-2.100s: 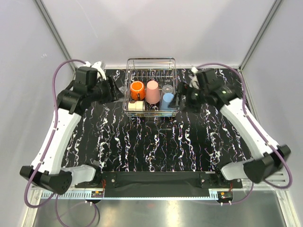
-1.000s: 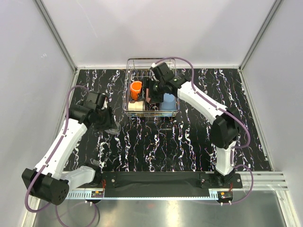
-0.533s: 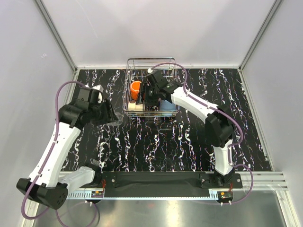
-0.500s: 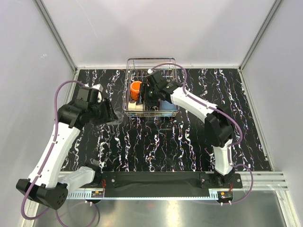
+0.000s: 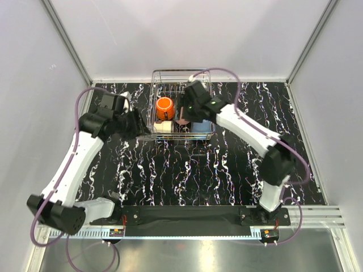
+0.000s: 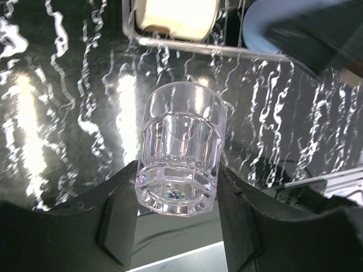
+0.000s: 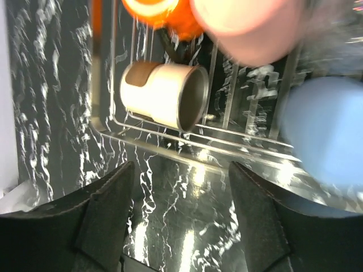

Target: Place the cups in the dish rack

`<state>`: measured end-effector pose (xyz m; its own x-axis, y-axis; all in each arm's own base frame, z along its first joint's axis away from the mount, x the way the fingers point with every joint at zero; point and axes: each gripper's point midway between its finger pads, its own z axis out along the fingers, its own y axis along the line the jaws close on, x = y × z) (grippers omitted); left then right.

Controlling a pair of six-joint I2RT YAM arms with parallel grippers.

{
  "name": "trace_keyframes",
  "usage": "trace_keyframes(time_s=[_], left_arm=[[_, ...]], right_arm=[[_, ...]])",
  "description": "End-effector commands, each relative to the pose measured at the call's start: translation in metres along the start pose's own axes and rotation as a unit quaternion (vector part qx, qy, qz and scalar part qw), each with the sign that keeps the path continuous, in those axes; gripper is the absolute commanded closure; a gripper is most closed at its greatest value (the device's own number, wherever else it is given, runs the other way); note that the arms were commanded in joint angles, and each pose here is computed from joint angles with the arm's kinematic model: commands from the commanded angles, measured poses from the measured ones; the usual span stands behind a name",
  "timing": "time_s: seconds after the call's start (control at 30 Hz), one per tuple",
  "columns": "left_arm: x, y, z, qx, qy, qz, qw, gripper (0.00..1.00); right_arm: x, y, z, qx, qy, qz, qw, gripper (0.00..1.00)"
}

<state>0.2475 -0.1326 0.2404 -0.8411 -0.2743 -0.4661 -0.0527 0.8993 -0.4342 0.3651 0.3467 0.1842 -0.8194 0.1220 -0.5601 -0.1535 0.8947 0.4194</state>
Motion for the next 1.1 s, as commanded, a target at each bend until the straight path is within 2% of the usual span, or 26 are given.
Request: trace_keyframes(time_s=[0.0, 0.2, 0.4, 0.47, 0.53, 0.73, 0.9, 1.07], left_arm=[[-0.035, -0.045, -0.001, 0.065, -0.039, -0.005, 0.997, 1.0], [-0.045, -0.071, 0.033, 0.039, -0.023, -0.033, 0.998, 1.0], [-0.05, -0.092, 0.079, 0.003, 0.023, -0.094, 0.995, 1.0], [-0.052, -0.101, 0.083, -0.005, 0.026, -0.102, 0.994, 1.0], [-0.048, -0.105, 0.097, -0.02, 0.041, -0.121, 0.992, 1.0], [-0.049, -0.111, 0.121, -0.053, 0.037, -0.154, 0.986, 1.0], [-0.044, -0.1, 0.143, -0.098, 0.041, -0.186, 0.977, 1.0], [-0.042, -0.106, 0.163, -0.096, 0.051, -0.196, 0.974, 1.0]], right_arm=[[-0.044, -0.014, -0.087, 0.057, -0.099, -0.001, 0.993, 0.25], [-0.039, -0.067, -0.138, 0.121, -0.112, 0.031, 0.986, 0.23], [-0.028, -0.101, -0.177, 0.13, -0.128, 0.05, 0.982, 0.23], [-0.028, -0.111, -0.19, 0.133, -0.137, 0.059, 0.98, 0.23], [-0.025, -0.119, -0.195, 0.138, -0.138, 0.062, 0.979, 0.23], [-0.022, -0.129, -0.214, 0.133, -0.158, 0.064, 0.976, 0.22], [-0.018, -0.137, -0.221, 0.138, -0.164, 0.065, 0.975, 0.23], [-0.015, -0.141, -0.225, 0.136, -0.172, 0.065, 0.974, 0.23]])
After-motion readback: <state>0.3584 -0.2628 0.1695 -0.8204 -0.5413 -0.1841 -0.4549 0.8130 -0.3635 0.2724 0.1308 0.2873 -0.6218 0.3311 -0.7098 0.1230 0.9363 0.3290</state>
